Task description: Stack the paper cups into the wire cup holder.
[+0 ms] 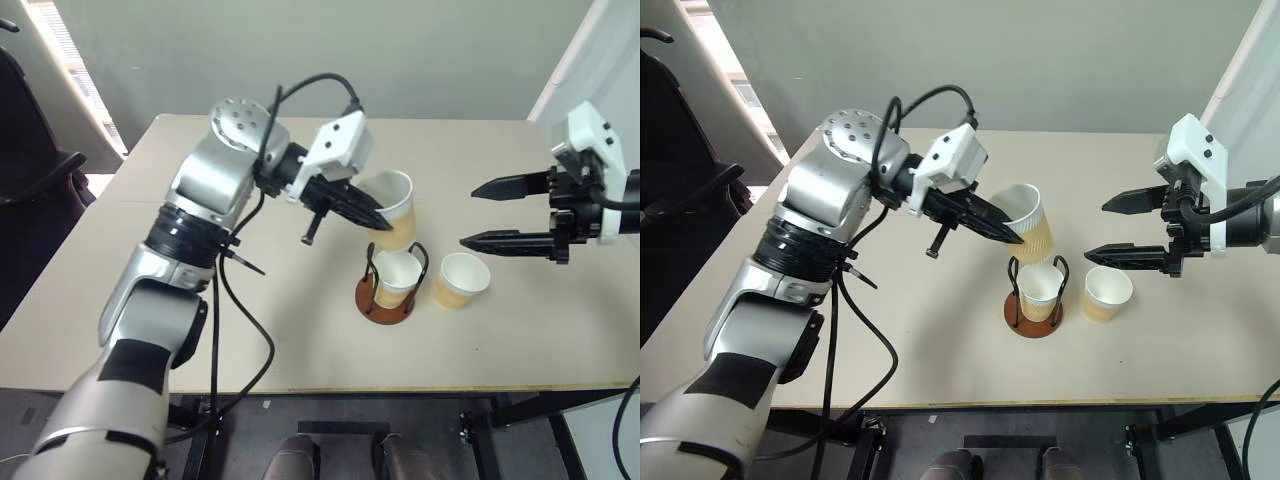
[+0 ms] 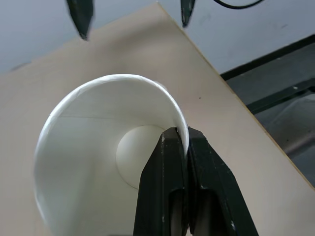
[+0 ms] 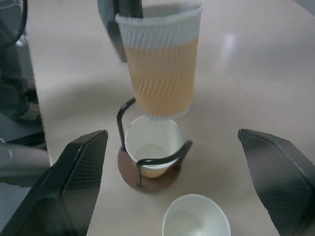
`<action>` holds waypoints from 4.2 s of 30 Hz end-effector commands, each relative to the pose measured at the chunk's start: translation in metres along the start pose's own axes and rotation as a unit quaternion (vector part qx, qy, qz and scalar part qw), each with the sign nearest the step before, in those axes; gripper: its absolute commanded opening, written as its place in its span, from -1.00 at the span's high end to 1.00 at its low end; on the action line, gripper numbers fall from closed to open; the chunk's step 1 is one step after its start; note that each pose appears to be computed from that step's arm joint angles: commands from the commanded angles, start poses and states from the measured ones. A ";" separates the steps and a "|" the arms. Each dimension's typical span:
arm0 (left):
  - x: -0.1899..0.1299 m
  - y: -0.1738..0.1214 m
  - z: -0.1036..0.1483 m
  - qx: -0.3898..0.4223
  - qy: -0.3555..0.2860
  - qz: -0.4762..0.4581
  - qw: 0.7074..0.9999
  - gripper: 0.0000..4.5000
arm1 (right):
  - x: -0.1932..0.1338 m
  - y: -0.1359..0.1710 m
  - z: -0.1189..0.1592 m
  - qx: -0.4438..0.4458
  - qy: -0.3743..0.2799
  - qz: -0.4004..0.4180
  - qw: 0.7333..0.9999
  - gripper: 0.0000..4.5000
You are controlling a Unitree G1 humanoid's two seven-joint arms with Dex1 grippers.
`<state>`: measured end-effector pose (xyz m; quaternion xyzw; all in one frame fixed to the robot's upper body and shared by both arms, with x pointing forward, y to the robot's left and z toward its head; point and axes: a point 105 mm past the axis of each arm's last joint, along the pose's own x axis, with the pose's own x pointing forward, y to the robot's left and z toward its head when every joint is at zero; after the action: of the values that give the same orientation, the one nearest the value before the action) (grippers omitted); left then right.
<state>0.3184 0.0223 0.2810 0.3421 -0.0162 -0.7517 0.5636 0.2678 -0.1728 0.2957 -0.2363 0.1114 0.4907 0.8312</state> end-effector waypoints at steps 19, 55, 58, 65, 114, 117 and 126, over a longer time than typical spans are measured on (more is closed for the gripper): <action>0.043 0.002 -0.006 0.038 0.019 -0.077 0.996 0.99 | -0.018 0.008 0.010 -0.014 -0.010 -0.044 0.999 -0.96; -0.068 -0.034 -0.014 -0.072 -0.027 0.028 0.997 -0.93 | 0.024 0.015 -0.087 -0.111 0.207 0.021 0.972 -0.96; -0.076 -0.045 -0.023 -0.083 -0.027 0.041 0.995 -0.93 | 0.031 0.010 -0.096 -0.121 0.223 0.026 0.967 -0.96; -0.091 -0.056 -0.030 -0.092 -0.038 0.085 0.991 -0.93 | 0.035 -0.003 -0.119 -0.132 0.270 0.034 0.953 -0.96; -0.144 -0.057 -0.016 -0.096 -0.062 0.152 0.982 -0.95 | 0.058 0.030 0.016 -0.332 0.169 0.188 0.909 0.99; -0.143 -0.057 -0.015 -0.090 -0.060 0.152 0.982 -0.95 | 0.065 0.030 0.008 -0.342 0.179 0.195 0.901 0.99; -0.142 -0.056 -0.017 -0.086 -0.052 0.151 0.983 -0.95 | 0.077 0.029 -0.004 -0.374 0.200 0.203 0.883 0.99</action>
<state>0.3063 0.1710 0.3035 0.2212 -0.0156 -0.6657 0.7125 0.2808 -0.1064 0.2495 -0.5811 0.1393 0.6026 0.5290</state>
